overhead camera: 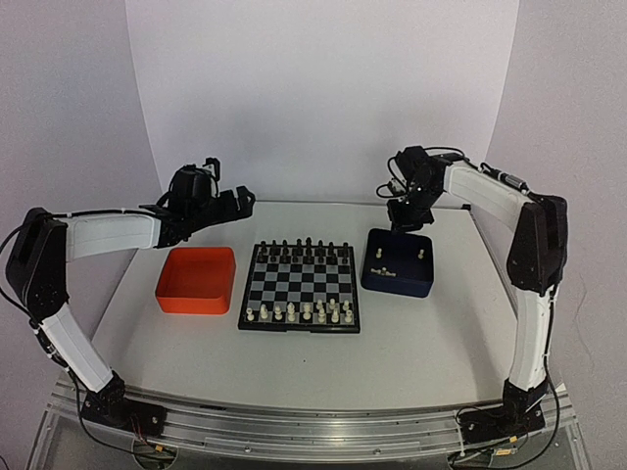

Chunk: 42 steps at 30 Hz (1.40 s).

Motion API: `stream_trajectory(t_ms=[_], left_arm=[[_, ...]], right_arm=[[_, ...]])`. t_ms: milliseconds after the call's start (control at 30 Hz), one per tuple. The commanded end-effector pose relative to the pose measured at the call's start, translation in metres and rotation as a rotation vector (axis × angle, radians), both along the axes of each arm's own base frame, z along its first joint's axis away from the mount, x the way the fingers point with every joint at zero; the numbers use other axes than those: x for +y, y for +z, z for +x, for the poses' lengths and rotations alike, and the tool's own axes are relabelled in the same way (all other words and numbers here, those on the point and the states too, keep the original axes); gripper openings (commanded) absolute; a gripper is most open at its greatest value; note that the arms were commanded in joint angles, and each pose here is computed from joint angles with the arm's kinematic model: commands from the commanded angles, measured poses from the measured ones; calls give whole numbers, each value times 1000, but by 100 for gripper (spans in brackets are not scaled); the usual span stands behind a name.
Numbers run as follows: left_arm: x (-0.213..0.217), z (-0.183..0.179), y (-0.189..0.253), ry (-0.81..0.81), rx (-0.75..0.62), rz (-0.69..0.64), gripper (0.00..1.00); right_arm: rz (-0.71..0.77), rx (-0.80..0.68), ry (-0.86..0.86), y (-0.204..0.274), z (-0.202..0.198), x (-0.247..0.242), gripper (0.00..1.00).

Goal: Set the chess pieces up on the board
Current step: Pick up the chess piece from the storage box.

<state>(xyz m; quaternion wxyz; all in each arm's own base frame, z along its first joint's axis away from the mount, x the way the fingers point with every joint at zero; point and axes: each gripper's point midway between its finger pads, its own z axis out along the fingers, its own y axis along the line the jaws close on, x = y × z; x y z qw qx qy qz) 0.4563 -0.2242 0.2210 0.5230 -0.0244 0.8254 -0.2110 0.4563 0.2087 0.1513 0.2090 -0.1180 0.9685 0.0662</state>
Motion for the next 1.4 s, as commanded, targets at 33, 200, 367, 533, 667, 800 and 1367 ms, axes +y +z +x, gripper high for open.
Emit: stream_trajectory(t_ms=[33,200,367,533,667,800,1367], left_arm=[[3,4,61,-5,-163,-14,100],[-4,6,45,-32,-116,-9,100],[-5,9,29,-25,-85,1,100],[-5,10,22,-24,-75,2,100],[-6,11,18,-24,-68,1,100],[-7,10,15,-25,-57,0,100],[1,3,11,-2,-34,0,100]], right_arm=[[-122,18,-147,-20,12,-32,24],[-176,49,-254,-47,29,-66,37],[-290,44,-206,-70,46,-80,43],[-381,27,-183,-81,61,-93,46],[-420,30,-159,-92,68,-96,48],[-439,40,-161,-101,69,-98,48],[-417,94,-196,-128,63,-97,19]])
